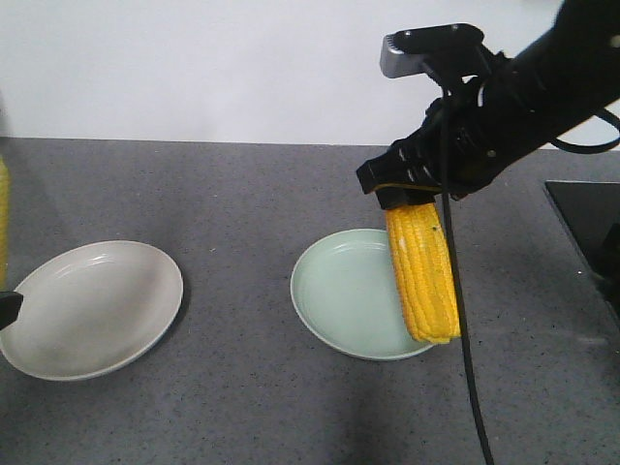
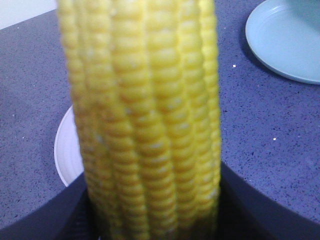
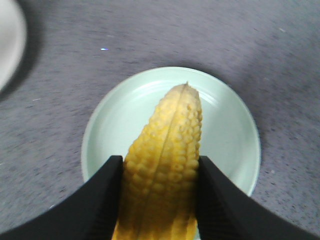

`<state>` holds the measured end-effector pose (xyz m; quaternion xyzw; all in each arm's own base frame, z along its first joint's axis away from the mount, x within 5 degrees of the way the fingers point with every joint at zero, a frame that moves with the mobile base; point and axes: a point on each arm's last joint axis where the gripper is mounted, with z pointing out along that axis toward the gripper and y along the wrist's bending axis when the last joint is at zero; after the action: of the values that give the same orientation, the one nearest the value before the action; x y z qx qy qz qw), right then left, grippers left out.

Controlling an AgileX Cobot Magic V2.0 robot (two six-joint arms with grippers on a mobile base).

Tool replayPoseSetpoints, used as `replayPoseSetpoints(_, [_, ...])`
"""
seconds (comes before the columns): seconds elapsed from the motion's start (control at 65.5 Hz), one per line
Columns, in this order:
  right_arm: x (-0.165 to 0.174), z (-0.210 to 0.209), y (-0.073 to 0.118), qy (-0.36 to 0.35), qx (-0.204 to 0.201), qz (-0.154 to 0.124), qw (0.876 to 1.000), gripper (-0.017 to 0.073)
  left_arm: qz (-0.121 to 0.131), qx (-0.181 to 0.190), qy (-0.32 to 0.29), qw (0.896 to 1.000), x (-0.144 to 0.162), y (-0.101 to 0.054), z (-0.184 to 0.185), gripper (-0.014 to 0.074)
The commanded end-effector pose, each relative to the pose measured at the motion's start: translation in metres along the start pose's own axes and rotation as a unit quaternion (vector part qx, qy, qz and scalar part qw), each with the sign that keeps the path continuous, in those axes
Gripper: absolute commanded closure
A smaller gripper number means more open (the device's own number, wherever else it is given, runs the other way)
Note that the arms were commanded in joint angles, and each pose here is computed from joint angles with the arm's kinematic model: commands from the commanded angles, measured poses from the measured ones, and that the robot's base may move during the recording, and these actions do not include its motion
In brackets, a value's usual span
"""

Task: Distribute corn equally
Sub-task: 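Lower the right gripper's cob onto the pale green plate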

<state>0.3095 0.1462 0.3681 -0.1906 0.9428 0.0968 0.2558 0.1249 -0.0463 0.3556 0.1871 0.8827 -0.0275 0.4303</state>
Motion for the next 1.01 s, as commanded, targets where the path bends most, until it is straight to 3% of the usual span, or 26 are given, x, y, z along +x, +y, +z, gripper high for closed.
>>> replayPoseSetpoints(0.0, [-0.016,-0.008,-0.003,-0.02,0.021,0.023,0.999,0.033,-0.001,0.0,-0.046,0.999,-0.011,0.001,-0.006,0.0291])
replayPoseSetpoints(0.321, [-0.032,0.05,-0.007,0.028,0.029,0.037,0.998,0.0321,-0.001,0.0,-0.046,0.999,-0.011,0.001,-0.006,0.0291])
replayPoseSetpoints(0.504, [-0.04,0.07,-0.013,0.034,0.053,0.044,0.997,0.0317,-0.001,0.0,-0.046,0.999,-0.011,0.001,-0.006,0.0291])
replayPoseSetpoints(0.794, [-0.046,0.099,-0.015,0.049,0.057,0.051,0.996,0.0309,-0.001,0.0,-0.046,0.999,-0.011,0.001,-0.006,0.0291])
replayPoseSetpoints(0.992, [-0.044,0.119,-0.017,0.064,0.058,0.052,0.995,0.0235,-0.001,0.0,-0.046,0.999,-0.011,0.001,-0.006,0.0291])
